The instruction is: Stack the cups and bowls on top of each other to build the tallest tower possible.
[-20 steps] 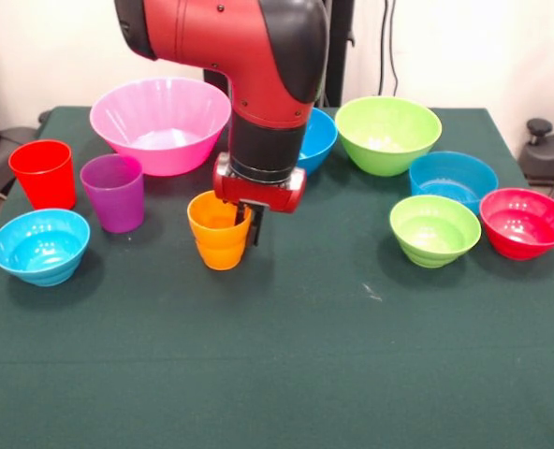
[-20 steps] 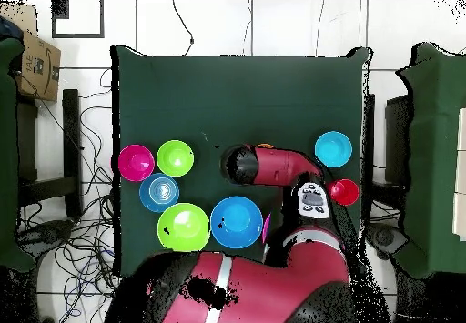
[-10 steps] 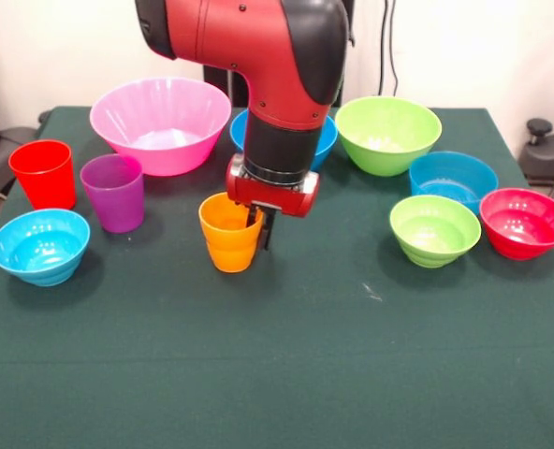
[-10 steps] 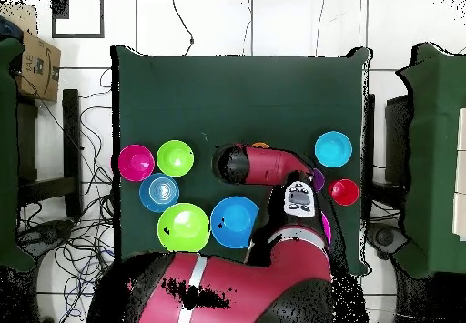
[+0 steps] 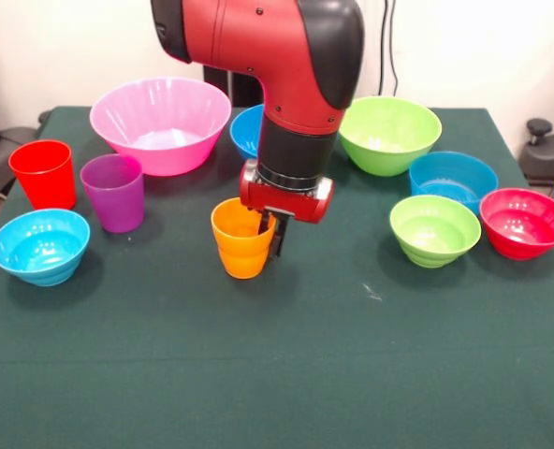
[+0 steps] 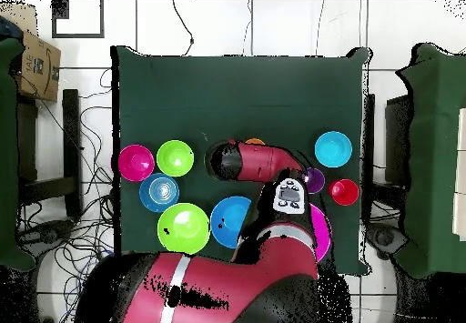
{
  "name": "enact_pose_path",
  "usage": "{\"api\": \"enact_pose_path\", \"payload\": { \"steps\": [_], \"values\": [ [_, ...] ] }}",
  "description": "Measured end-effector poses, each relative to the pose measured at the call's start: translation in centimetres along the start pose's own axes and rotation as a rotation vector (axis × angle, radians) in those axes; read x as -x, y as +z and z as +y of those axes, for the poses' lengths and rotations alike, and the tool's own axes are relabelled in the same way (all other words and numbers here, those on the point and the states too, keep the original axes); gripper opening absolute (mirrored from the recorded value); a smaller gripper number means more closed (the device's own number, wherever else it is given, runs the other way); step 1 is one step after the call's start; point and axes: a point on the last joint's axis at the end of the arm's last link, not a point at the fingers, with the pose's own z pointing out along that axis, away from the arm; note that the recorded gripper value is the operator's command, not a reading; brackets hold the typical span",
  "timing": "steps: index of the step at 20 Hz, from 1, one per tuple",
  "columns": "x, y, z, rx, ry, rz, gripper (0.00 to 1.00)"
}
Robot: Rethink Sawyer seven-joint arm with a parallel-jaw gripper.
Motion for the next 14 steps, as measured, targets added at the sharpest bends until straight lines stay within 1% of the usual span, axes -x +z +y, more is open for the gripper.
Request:
{"api": "enact_pose_path", "payload": {
  "steps": [5,14],
  "values": [
    [0.7,0.0,0.8,-0.004,0.007,-0.013,0.0],
    [1.5,0.2,0.9,-0.005,0.029,-0.021,0.0]
  ]
}}
